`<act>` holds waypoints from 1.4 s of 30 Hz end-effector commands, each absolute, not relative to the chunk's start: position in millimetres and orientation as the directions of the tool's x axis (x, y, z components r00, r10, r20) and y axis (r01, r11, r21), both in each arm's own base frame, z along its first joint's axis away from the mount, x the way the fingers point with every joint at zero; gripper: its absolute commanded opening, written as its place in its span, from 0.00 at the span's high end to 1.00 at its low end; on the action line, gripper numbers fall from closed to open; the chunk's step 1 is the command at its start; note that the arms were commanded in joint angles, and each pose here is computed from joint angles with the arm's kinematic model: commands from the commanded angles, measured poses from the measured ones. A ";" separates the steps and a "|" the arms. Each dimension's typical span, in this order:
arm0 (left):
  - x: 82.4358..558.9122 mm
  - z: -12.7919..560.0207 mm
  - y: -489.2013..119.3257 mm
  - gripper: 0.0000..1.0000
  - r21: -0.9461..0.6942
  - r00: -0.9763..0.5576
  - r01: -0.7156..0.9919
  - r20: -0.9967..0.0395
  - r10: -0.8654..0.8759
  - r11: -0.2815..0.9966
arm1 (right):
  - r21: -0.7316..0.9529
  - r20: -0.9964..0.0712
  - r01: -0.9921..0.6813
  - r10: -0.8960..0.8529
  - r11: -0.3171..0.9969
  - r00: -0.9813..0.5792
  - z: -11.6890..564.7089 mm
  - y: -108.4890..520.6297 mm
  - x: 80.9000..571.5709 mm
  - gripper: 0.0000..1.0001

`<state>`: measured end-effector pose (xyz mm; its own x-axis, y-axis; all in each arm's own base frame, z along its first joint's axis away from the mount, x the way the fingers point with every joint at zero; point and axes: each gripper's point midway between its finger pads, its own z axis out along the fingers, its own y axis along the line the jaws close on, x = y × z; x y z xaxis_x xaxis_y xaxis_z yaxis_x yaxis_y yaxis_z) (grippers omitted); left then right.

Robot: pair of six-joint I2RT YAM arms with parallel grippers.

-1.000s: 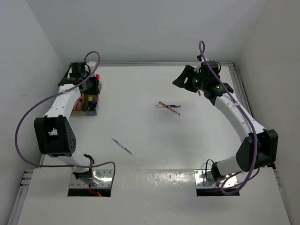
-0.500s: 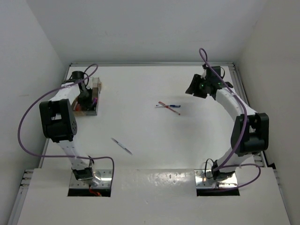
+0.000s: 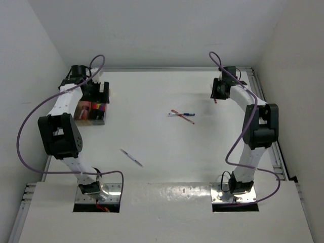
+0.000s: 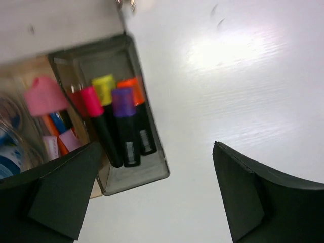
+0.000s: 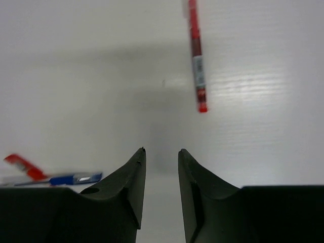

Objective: Sort the stationery into containers

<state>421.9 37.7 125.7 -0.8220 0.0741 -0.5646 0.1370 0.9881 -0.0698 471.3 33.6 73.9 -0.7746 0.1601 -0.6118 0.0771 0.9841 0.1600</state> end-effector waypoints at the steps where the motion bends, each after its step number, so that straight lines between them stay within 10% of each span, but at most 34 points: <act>1: 438.5 201.6 5.4 0.01 -0.048 -0.657 0.301 -0.734 0.171 0.952 | 0.011 -0.705 0.070 0.057 0.997 -0.707 91.0 2.8 512.0 0.69; 24: 435.3 223.7 -20.3 0.00 -0.065 -0.617 0.327 -0.770 0.161 0.943 | -0.053 -0.690 0.003 -0.034 0.999 -0.723 17.3 -6.4 567.0 0.66; 33: 424.3 245.4 -55.8 0.00 -0.135 -0.502 0.516 -0.847 0.171 0.846 | -0.035 -0.681 -0.040 -0.053 0.999 -0.731 5.3 0.3 564.0 0.88; 42: 396.1 294.1 -75.2 0.00 0.147 -0.161 0.669 -0.928 0.336 0.728 | 0.132 -0.730 -0.214 -0.051 0.968 -0.681 75.8 43.1 532.9 1.00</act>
